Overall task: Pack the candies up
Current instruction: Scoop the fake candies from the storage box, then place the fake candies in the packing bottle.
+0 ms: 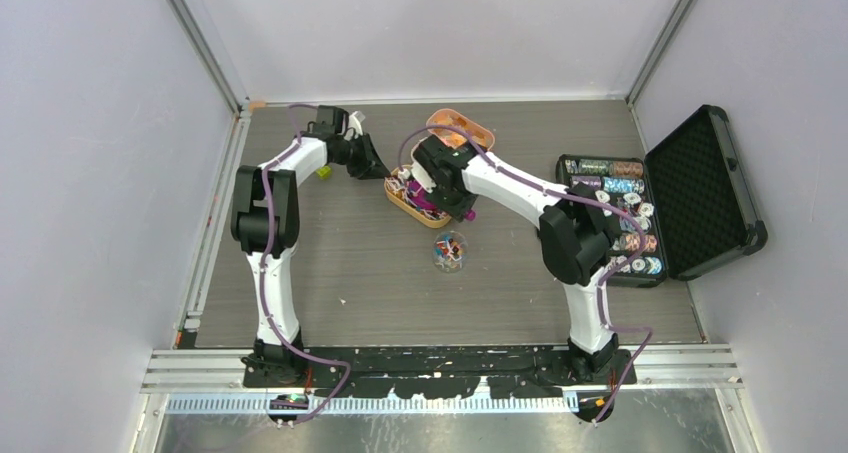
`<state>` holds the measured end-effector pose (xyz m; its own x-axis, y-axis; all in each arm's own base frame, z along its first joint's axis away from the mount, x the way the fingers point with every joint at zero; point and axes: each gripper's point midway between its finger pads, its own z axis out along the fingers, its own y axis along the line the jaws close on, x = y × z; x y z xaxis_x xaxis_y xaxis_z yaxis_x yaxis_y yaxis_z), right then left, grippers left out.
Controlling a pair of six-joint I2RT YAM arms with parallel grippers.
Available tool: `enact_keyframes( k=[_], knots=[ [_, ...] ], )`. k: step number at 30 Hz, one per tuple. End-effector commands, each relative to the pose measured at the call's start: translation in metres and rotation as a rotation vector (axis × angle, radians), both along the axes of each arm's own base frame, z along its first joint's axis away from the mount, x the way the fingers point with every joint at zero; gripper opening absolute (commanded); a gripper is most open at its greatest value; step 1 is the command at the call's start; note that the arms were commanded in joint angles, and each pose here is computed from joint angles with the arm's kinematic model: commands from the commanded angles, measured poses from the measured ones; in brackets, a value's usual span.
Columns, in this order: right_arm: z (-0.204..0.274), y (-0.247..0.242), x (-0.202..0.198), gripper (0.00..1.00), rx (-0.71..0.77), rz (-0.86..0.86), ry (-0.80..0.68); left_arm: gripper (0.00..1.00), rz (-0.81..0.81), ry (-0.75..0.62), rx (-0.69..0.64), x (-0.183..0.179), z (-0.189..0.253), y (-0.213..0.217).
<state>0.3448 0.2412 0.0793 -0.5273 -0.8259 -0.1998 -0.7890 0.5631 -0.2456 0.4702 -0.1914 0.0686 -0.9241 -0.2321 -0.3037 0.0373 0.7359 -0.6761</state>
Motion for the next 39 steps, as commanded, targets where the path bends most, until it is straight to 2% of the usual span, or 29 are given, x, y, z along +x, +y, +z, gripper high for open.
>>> enact_keyframes(
  k=[1, 6, 12, 14, 17, 22, 26, 27, 28, 33, 39],
  knots=[
    [0.028, 0.004, 0.004, 0.01, 0.132, -0.02, -0.075, 0.16, -0.008, -0.012, -0.02, 0.001, 0.009, -0.003],
    [0.029, 0.004, 0.005, 0.0, 0.207, -0.015, -0.125, 0.17, 0.003, -0.028, -0.027, 0.008, 0.018, -0.003],
    [0.031, 0.005, 0.003, 0.01, 0.313, -0.007, -0.179, 0.25, 0.054, -0.055, -0.023, 0.02, 0.041, 0.012],
    [0.035, 0.006, 0.002, 0.01, 0.334, -0.011, -0.199, 0.31, 0.078, -0.078, -0.009, 0.024, 0.054, 0.02],
    [0.042, 0.005, -0.001, 0.0, 0.368, -0.008, -0.221, 0.34, 0.085, -0.117, 0.026, 0.025, 0.075, 0.031],
    [0.061, 0.005, -0.008, 0.01, 0.434, 0.0, -0.261, 0.44, 0.068, -0.157, 0.054, 0.008, 0.108, 0.035],
    [0.071, -0.002, -0.015, 0.0, 0.439, 0.0, -0.273, 0.75, 0.069, -0.195, 0.049, -0.015, 0.128, 0.038],
    [0.074, -0.004, -0.018, 0.0, 0.441, -0.002, -0.278, 0.94, 0.066, -0.207, 0.052, -0.022, 0.133, 0.039],
    [0.077, -0.006, -0.021, 0.0, 0.445, 0.001, -0.284, 0.99, 0.063, -0.21, 0.059, -0.03, 0.135, 0.04],
    [0.091, -0.025, -0.039, 0.01, 0.431, 0.029, -0.313, 1.0, 0.041, -0.265, 0.08, -0.069, 0.159, 0.047],
    [0.109, -0.057, -0.066, 0.01, 0.386, 0.038, -0.344, 1.0, 0.002, -0.297, 0.071, -0.122, 0.16, 0.049]
  ],
)
